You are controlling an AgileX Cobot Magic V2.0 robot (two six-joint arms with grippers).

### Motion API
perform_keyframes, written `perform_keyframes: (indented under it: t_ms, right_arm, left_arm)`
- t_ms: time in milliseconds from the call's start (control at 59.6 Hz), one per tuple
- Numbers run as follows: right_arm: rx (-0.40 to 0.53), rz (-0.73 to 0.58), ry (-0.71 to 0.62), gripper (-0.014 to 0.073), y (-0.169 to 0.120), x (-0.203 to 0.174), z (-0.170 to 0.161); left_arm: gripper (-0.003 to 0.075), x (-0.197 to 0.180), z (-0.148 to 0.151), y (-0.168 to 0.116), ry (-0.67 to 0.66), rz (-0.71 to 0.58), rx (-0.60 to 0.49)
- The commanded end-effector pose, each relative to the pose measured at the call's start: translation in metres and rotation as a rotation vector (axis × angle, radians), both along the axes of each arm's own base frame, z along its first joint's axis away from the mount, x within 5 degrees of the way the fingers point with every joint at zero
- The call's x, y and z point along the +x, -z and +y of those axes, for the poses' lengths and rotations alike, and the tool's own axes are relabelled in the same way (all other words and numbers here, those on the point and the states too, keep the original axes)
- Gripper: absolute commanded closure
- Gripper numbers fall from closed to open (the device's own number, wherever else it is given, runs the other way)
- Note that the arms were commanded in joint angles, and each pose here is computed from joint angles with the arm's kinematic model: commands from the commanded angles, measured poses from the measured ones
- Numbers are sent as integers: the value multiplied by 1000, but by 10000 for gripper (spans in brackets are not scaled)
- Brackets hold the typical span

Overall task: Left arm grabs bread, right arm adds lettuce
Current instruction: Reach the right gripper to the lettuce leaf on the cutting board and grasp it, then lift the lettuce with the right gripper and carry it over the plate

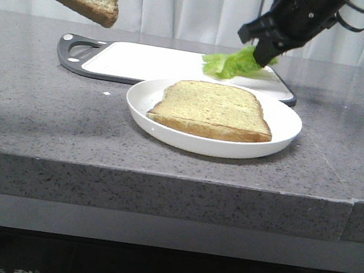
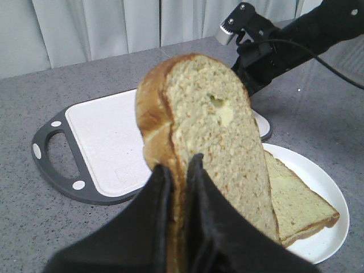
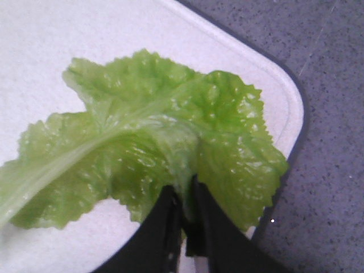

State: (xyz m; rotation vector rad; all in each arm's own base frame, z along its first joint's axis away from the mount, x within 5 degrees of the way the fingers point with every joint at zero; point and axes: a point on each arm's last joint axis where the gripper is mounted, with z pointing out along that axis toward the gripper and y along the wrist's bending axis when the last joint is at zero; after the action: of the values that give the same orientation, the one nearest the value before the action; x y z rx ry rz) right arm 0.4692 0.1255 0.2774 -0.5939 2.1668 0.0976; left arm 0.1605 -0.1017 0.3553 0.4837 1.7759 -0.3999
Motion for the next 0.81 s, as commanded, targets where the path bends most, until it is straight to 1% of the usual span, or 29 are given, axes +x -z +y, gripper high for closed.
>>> perform_keyframes:
  t_ms: [0, 50, 101, 201, 285, 369, 386, 403, 504, 655, 789]
  right_arm:
    - [123, -176, 16, 665, -72, -19, -3]
    - [185, -180, 22, 665, -83, -25, -2]
    - [222, -191, 26, 665, -92, -32, -2]
    - [235, -195, 22, 665, -100, -47, -3]
    - [233, -186, 19, 655, -99, -64, -4]
    - [236, -205, 26, 655, -90, -87, -2]
    - [240, -222, 26, 655, -93, -94, -3]
    - [240, -226, 27, 655, -88, -100, -2]
    - [249, -260, 10, 655, -83, -135, 2]
    - [236, -200, -61, 655, -60, -174, 16]
    - [215, -137, -107, 655, -37, -188, 29]
  left_arm:
    - [741, 0, -1, -19, 10, -97, -87]
    - [741, 0, -1, -19, 10, -97, -87]
    - [741, 0, -1, -19, 10, -97, -87]
    - [741, 0, -1, -19, 10, -97, -87]
    - [741, 0, -1, -19, 10, -97, -87]
    - [741, 0, -1, -19, 10, -96, -89]
    - [741, 0, -1, -19, 10, -96, -89]
    - [741, 0, -1, -19, 10, -96, -89]
    - [741, 0, -1, -19, 10, -96, -89]
    - [741, 0, -1, -19, 10, -96, -89]
    - [741, 0, -1, -19, 10, -96, -89]
